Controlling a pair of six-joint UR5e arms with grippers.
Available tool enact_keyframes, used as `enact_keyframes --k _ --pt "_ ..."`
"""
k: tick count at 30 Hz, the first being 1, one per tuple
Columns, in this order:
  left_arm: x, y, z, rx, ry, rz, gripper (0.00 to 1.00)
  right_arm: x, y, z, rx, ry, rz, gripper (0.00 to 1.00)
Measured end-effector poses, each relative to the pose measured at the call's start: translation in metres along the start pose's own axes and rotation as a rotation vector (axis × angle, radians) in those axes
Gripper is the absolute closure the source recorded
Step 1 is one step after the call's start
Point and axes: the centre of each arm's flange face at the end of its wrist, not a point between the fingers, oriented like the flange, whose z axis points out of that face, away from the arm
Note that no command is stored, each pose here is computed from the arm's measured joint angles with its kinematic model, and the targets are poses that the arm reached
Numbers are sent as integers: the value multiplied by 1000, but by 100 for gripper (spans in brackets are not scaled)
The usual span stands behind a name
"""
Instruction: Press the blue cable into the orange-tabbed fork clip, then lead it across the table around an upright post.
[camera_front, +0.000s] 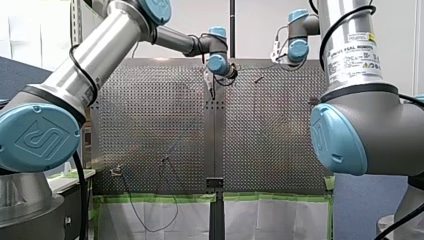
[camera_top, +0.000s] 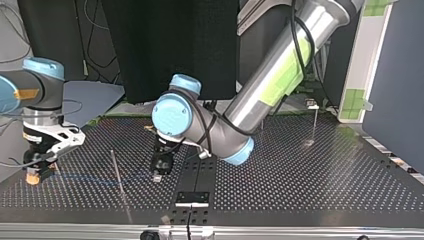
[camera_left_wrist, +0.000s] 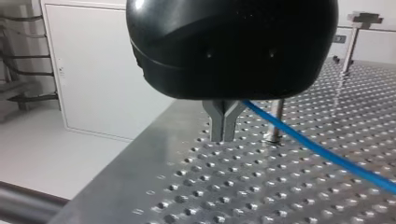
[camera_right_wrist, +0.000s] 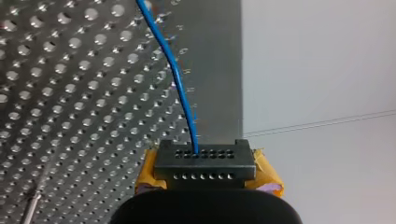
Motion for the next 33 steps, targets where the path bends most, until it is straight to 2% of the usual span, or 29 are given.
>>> enact_keyframes --k 5,8,11,18,25,33 --pt "-17 -5 5 10 -34 -12 99 -15 10 9 8 -23 13 100" --pt "-19 -7 6 13 -39 -14 99 -19 14 13 9 -29 17 100" --pt "-7 -8 8 12 -20 -9 99 -23 18 15 10 -34 18 100" --pt "42 -9 12 7 49 32 99 -38 27 22 8 -57 22 100" --pt "67 -2 9 -2 80 44 99 -51 29 25 6 -78 21 100" --pt "80 5 8 -8 86 43 99 -102 32 23 3 -152 17 100"
